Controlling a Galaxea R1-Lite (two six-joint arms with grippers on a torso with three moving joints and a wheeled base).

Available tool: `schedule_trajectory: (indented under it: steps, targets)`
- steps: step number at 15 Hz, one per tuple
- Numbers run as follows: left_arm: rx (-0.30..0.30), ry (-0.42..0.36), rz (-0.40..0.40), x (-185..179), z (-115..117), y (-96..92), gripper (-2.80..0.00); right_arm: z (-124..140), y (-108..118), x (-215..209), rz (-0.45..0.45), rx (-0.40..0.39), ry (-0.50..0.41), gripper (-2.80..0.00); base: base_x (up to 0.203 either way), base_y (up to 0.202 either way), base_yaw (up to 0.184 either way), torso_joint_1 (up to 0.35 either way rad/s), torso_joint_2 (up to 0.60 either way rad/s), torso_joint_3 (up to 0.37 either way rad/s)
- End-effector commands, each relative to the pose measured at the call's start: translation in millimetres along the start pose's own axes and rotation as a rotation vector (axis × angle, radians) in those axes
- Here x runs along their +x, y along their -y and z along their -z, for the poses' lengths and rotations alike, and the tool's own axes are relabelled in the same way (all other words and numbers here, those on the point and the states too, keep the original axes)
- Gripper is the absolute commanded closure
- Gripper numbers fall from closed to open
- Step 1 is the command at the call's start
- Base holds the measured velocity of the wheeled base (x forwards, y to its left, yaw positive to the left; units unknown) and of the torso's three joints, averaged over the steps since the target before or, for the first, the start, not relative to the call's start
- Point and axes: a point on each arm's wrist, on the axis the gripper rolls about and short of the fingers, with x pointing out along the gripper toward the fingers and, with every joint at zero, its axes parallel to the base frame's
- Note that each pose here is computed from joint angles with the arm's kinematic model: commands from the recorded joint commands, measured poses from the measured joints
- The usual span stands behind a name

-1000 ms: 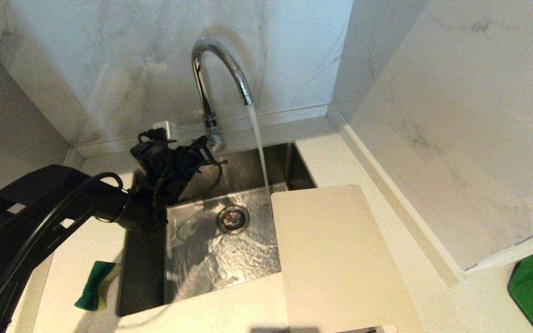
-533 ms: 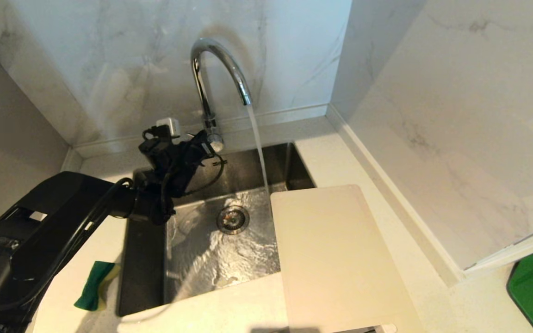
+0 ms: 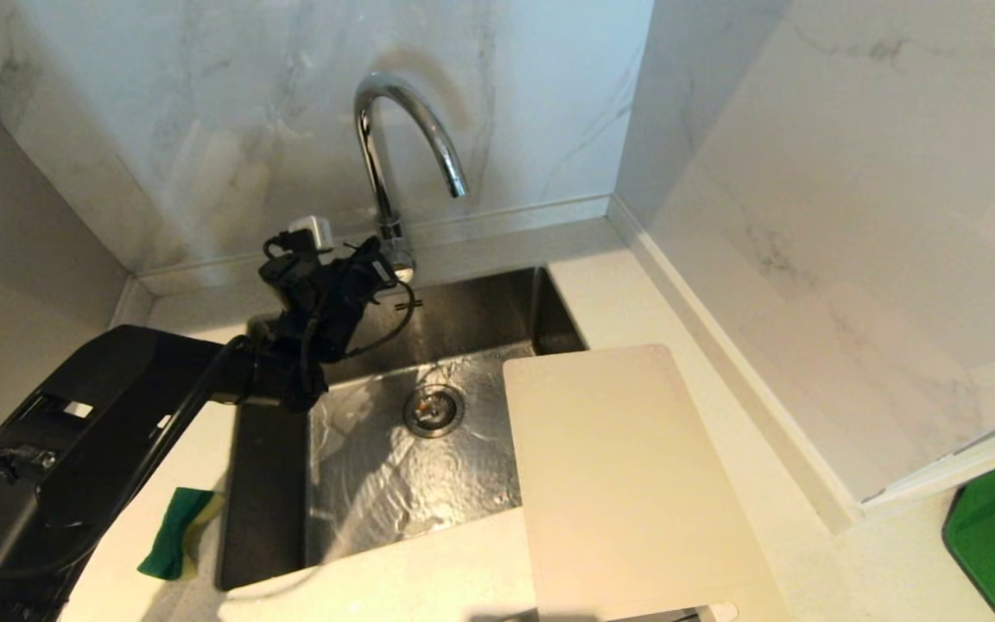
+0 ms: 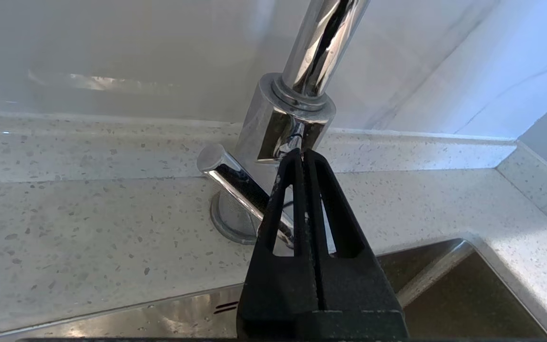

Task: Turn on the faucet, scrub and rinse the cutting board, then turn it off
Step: Turn off the tap

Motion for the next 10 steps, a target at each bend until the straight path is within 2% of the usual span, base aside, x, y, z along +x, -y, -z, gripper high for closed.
schedule_trajectory:
  steps: [1, 5, 8, 10]
  targets:
    - [-0.002, -0.007, -0.015, -3, -4, -0.6, 0.0, 0, 0, 0, -0.001, -0.001, -0.001, 0.0, 0.0, 0.0, 0.0, 0.0, 0.0, 0.0]
    - [-0.004, -0.027, 0.007, -23, -44, 17.9, 0.0, 0, 0, 0, -0.001, -0.001, -0.001, 0.0, 0.0, 0.0, 0.0, 0.0, 0.0, 0.0]
    - [-0.015, 0.007, 0.034, -43, -99, 34.7, 0.0, 0, 0, 0, -0.001, -0.001, -0.001, 0.0, 0.0, 0.0, 0.0, 0.0, 0.0, 0.0]
    - [0.011, 0.011, 0.024, -58, -136, 35.2, 0.0, 0, 0, 0, -0.001, 0.001, -0.001, 0.0, 0.0, 0.0, 0.0, 0.0, 0.0, 0.0]
